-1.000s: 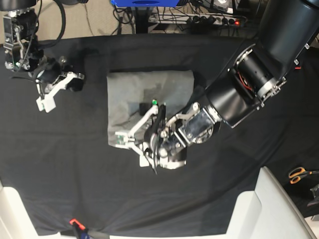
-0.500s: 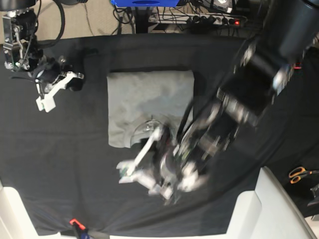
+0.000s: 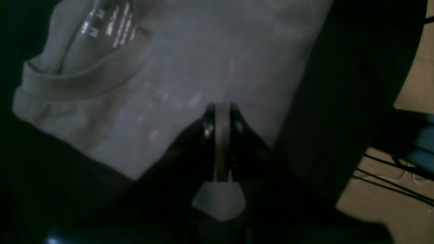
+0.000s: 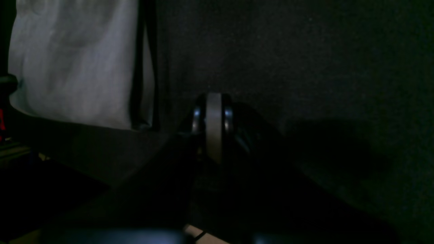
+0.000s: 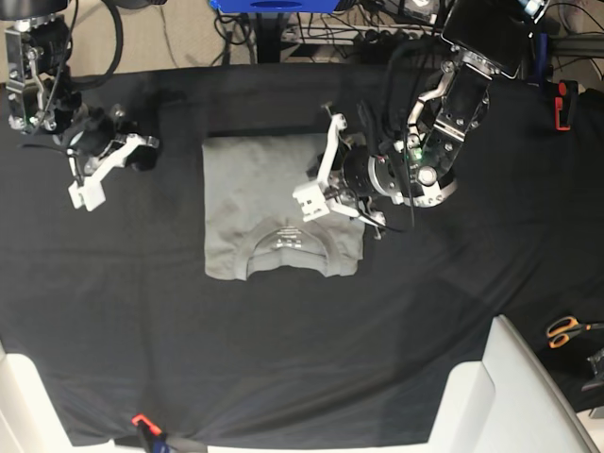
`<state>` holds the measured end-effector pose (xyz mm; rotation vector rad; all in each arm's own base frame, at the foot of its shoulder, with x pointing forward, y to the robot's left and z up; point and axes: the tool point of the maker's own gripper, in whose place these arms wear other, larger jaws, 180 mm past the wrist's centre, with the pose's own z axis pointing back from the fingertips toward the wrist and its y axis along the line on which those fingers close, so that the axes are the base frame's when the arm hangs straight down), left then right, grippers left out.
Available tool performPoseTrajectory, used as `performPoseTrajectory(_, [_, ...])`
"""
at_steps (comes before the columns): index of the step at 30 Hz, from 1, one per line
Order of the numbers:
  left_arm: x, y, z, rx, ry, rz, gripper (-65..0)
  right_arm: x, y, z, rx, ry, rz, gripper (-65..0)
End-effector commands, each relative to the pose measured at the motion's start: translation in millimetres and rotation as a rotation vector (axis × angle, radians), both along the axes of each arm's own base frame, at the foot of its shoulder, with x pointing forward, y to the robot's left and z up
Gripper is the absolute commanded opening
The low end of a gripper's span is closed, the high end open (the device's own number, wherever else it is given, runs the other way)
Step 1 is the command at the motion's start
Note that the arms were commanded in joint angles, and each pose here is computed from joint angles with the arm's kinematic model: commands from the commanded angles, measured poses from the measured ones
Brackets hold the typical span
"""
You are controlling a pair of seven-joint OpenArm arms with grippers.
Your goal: Fold the T-shirt properly
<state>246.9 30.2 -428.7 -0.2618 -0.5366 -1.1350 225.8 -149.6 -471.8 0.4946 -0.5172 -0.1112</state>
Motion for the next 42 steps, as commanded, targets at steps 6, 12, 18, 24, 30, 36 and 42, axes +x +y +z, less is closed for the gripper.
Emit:
performPoseTrajectory(6, [-13, 8, -17, 0.000, 0.058, 0.029, -65.0, 0, -4, 4, 0.003, -0.018, -0.002, -65.0])
performPoseTrajectory(12, [-32, 25, -51, 0.039, 0.114, 0.041, -65.0, -5, -3, 3, 0.003, -0.014, 0.000, -65.0])
performPoseTrajectory(18, [-17, 19, -30, 0.031, 0.025, 0.022, -65.0, -4, -2, 4, 0.004, -0.016, 0.005, -65.0])
performPoseTrajectory(24, [29, 64, 30, 0.063, -0.159, 0.184, -65.0, 2, 36, 29, 0.021, -0.091, 0.134, -65.0])
performPoseTrajectory(30, [-3, 180, 17, 0.187, -0.086, 0.494, -65.0, 10, 85, 59, 0.052, -0.182, 0.290, -65.0])
performPoseTrajectory(36, [-82, 247, -19, 0.179, 0.029, 0.711, -65.0, 13, 119, 64, 0.083, -0.205, 0.391, -65.0])
performPoseTrajectory(42, [-110, 250, -28, 0.106, 0.032, 0.782, -65.0, 18, 113, 38, 0.078, -0.155, 0.358, -65.0])
